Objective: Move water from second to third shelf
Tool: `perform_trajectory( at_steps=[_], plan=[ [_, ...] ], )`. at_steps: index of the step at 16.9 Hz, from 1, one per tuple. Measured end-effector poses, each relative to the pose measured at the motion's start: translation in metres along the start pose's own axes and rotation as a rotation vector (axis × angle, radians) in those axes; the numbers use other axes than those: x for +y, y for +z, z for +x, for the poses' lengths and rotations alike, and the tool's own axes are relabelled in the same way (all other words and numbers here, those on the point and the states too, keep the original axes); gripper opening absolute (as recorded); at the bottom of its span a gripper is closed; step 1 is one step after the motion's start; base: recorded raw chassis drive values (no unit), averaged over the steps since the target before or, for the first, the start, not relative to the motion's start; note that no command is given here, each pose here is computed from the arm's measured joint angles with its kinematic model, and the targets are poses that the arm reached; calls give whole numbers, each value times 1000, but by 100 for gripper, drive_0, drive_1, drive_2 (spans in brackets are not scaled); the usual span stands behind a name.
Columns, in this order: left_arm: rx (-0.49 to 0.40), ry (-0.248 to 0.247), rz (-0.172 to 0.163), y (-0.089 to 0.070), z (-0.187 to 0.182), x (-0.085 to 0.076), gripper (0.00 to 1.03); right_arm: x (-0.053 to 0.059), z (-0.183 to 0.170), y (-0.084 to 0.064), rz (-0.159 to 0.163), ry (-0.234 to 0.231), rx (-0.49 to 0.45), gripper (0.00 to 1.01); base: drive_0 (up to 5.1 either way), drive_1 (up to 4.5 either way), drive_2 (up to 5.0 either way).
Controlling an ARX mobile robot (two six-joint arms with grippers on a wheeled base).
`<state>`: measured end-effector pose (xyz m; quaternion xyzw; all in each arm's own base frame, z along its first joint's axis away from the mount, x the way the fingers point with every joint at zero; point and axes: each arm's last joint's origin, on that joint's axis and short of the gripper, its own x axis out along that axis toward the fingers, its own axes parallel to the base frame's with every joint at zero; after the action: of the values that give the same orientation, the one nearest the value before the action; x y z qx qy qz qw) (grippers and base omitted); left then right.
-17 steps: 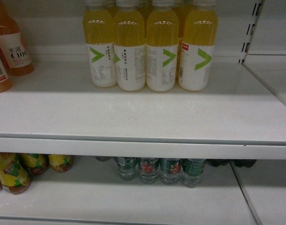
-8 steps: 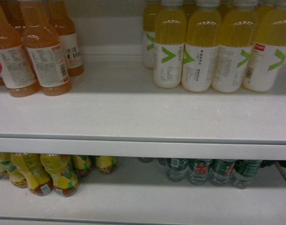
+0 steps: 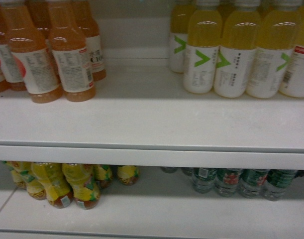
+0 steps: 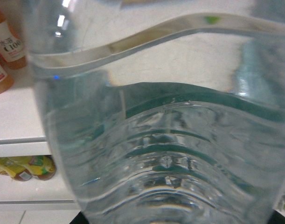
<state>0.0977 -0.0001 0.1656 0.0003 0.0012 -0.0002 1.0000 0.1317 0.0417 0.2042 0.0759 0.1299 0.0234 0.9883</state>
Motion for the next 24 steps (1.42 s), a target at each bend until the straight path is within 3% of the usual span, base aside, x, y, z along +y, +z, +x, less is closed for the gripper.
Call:
perform_trajectory(
  at_steps=[24],
  plan=[
    [1,0,0,0,0,0,98,0,0,0,1,0,-1,40,-494,245,245]
  ],
)
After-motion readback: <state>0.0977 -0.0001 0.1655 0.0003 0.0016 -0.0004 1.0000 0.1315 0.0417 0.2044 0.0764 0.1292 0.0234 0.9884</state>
